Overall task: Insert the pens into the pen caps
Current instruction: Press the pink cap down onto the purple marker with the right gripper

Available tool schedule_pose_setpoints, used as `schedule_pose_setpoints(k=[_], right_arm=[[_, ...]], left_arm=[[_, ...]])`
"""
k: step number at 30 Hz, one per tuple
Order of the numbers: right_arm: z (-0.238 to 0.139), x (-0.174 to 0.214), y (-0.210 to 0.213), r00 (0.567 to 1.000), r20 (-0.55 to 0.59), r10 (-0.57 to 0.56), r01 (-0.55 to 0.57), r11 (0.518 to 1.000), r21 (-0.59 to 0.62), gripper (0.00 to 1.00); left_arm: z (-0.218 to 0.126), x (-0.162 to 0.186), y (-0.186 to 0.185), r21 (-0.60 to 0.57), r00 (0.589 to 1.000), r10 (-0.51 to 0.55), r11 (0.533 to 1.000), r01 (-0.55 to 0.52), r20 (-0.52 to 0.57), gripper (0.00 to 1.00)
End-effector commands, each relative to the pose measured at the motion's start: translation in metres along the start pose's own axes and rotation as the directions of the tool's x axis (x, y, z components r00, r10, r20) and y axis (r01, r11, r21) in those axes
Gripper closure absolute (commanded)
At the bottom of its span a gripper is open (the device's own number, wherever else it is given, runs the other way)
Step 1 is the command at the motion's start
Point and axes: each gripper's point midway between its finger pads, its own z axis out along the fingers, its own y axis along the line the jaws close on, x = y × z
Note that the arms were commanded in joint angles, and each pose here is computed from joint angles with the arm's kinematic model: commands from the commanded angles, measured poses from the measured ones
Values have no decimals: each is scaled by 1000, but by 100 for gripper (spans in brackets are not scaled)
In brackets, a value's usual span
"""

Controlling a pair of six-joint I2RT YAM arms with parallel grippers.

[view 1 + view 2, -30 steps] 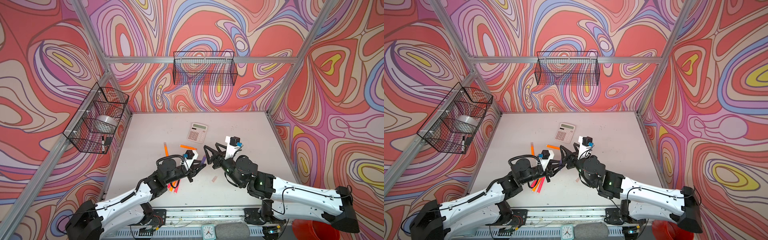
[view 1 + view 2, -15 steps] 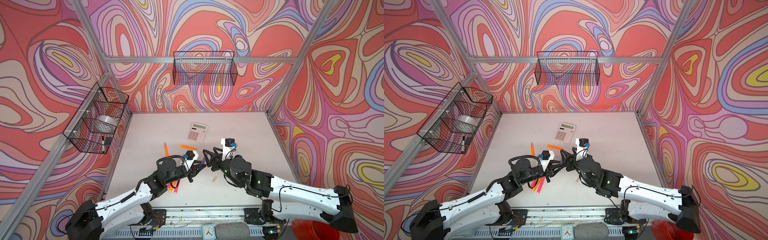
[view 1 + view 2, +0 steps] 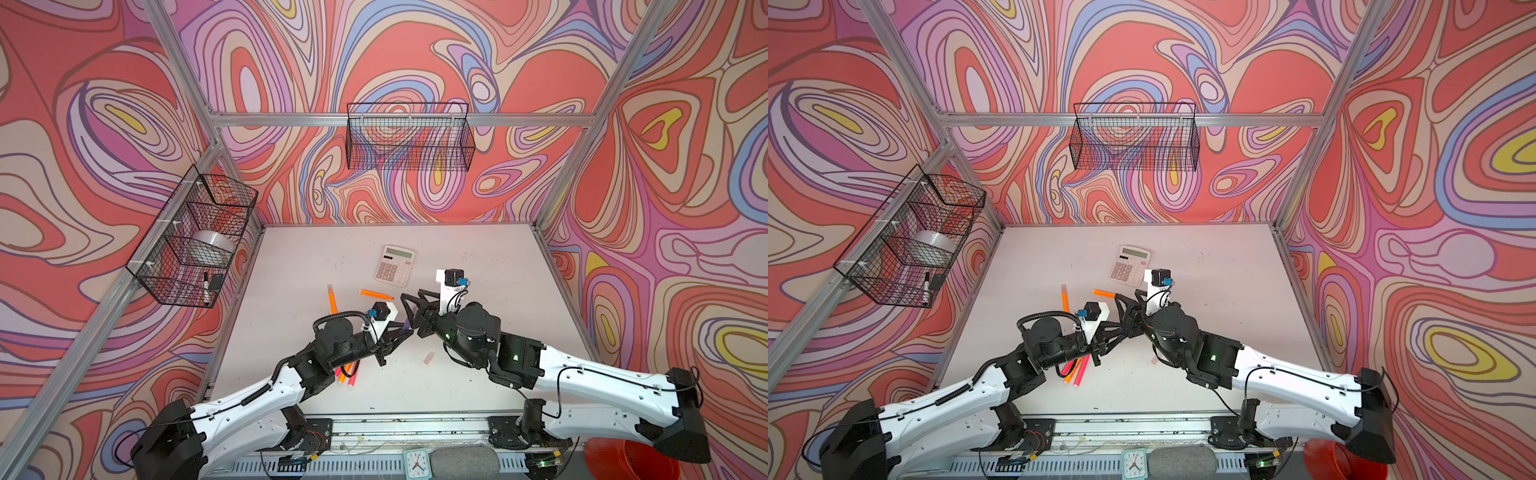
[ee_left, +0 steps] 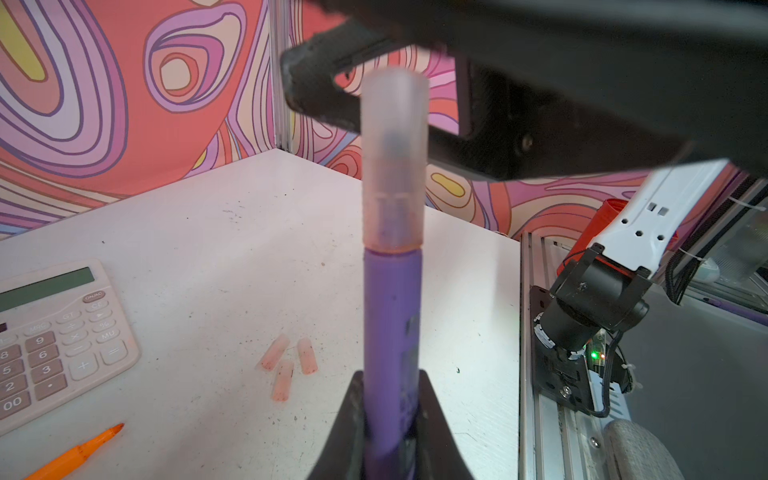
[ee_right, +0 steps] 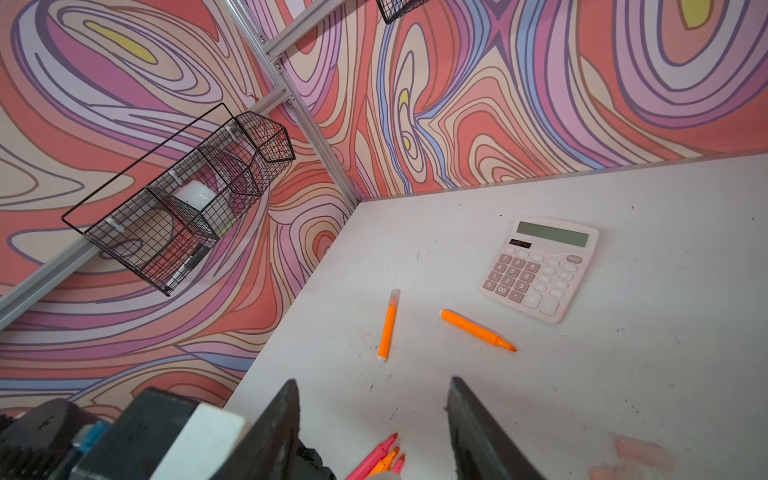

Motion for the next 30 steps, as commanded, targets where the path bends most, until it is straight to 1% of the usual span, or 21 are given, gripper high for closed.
schedule_pose_setpoints(k=[1, 9, 11, 17, 18, 21, 27, 30], right_arm=[[3, 0, 1, 1000, -9, -11, 11, 1000, -2, 46], [8, 6, 3, 1000, -25, -15, 15, 1000, -6, 61], [9, 7, 3, 999, -29, -17, 16, 1000, -4, 69], [8, 5, 5, 999, -29, -18, 18, 1000, -15, 87], [8, 6, 6, 999, -33, -19, 19, 1000, -18, 91], [10, 11, 7, 998, -55, -24, 22, 999, -26, 100], [20, 43, 14, 985, -168, -45, 34, 997, -68, 100], [21, 59, 13, 978, -203, -52, 35, 995, -89, 100]], left_arm=[[1, -11, -5, 19, 1000, 19, 1000, -19, 21, 100], [1, -11, -5, 21, 1000, 20, 1000, -20, 20, 100], [1, -11, -5, 19, 1000, 20, 1000, -20, 21, 100], [1, -10, -5, 23, 1000, 19, 1000, -20, 19, 100], [1, -10, -5, 23, 1000, 19, 1000, -20, 18, 100], [0, -11, -3, 7, 1000, 11, 1000, -11, 25, 100], [-2, -19, 4, -35, 998, -27, 999, 29, 52, 100], [-6, -30, 10, -80, 994, -43, 995, 51, 97, 100]])
